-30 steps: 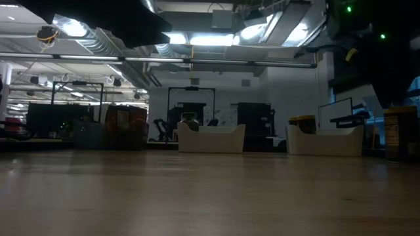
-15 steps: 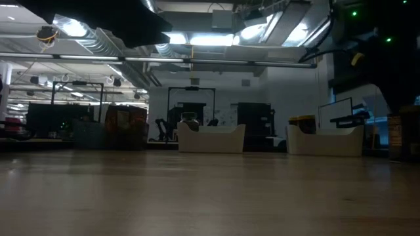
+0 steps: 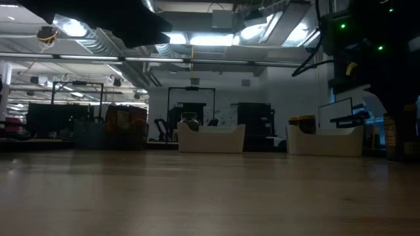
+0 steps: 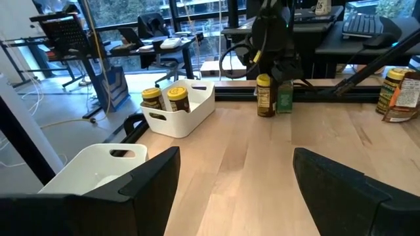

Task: Sort spices by type
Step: Put the top yellow seasoning bottle into the right white bin

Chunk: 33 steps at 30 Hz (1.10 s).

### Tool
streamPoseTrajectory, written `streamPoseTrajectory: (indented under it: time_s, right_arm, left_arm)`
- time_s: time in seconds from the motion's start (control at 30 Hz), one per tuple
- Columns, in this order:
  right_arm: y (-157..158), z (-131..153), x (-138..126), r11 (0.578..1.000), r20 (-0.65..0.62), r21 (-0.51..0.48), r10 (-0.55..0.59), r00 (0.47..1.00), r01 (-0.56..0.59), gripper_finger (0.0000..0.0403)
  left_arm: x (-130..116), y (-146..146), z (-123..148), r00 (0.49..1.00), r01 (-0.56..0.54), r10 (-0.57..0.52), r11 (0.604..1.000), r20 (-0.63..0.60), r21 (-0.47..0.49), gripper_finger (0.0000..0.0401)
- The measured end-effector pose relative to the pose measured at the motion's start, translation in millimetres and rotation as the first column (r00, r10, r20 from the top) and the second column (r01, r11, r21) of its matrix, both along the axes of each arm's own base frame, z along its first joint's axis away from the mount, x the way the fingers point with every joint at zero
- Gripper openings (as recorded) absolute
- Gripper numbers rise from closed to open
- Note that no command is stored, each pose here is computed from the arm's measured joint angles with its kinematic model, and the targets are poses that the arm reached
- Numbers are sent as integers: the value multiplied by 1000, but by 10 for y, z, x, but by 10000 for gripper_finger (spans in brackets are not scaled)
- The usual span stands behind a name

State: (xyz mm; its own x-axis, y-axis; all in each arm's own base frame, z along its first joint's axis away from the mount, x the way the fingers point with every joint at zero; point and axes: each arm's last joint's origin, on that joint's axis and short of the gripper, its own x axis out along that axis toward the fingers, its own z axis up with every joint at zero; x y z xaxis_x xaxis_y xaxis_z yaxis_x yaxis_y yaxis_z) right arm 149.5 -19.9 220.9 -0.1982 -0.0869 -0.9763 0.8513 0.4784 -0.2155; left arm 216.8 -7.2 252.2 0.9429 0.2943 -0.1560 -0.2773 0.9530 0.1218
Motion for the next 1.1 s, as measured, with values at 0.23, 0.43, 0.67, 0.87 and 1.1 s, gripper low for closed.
streamPoseTrajectory:
  time_s: [0.23,0.43,0.67,0.87,1.1]
  right_arm:
    - [-13,-22,152,999,131,3,37,991,-38,275]
    - [-15,-23,191,999,172,5,40,984,-42,275]
    - [-17,-73,237,999,150,17,44,988,-47,274]
    - [-16,-89,253,996,145,29,78,986,-83,229]
    - [-20,-53,262,988,145,19,146,979,-150,229]
  left_arm:
    - [0,0,0,1000,1,-1,1000,-1,4,281]
    - [0,0,0,1000,1,-1,1000,-1,4,281]
    - [-1,0,-3,1000,0,0,1000,-5,3,281]
    - [-1,0,-4,1000,1,-1,1000,-5,3,281]
    - [0,0,-2,1000,1,-1,1000,-4,7,281]
